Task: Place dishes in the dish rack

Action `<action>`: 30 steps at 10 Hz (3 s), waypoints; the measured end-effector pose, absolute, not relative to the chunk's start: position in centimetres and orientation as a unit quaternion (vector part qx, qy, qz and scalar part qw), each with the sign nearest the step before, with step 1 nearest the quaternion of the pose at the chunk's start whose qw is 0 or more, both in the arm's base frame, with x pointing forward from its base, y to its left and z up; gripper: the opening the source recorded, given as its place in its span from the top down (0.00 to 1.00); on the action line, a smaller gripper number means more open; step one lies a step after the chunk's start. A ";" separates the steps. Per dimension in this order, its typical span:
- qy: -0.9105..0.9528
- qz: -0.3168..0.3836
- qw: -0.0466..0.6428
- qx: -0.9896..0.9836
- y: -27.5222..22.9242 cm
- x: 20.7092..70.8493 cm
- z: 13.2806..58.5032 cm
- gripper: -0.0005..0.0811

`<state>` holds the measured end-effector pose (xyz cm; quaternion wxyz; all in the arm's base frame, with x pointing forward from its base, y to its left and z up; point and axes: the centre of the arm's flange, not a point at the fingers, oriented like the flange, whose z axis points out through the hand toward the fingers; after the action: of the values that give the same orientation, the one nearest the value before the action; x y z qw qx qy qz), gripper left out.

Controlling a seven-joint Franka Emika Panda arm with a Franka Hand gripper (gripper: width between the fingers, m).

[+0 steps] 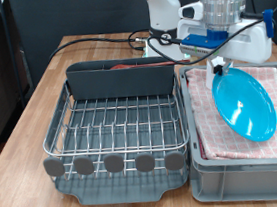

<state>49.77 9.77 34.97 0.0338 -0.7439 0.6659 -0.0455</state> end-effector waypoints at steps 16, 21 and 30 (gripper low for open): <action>0.582 -0.036 -0.167 -0.795 -0.5 50.9 43.8 0.97; 0.500 -0.055 -0.240 -0.830 -6.1 51.9 47.6 0.97; 0.440 -0.120 -0.284 -0.844 -10.8 52.9 47.4 0.97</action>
<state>52.86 -10.82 47.39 -0.2842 -0.8435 0.4397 -0.1196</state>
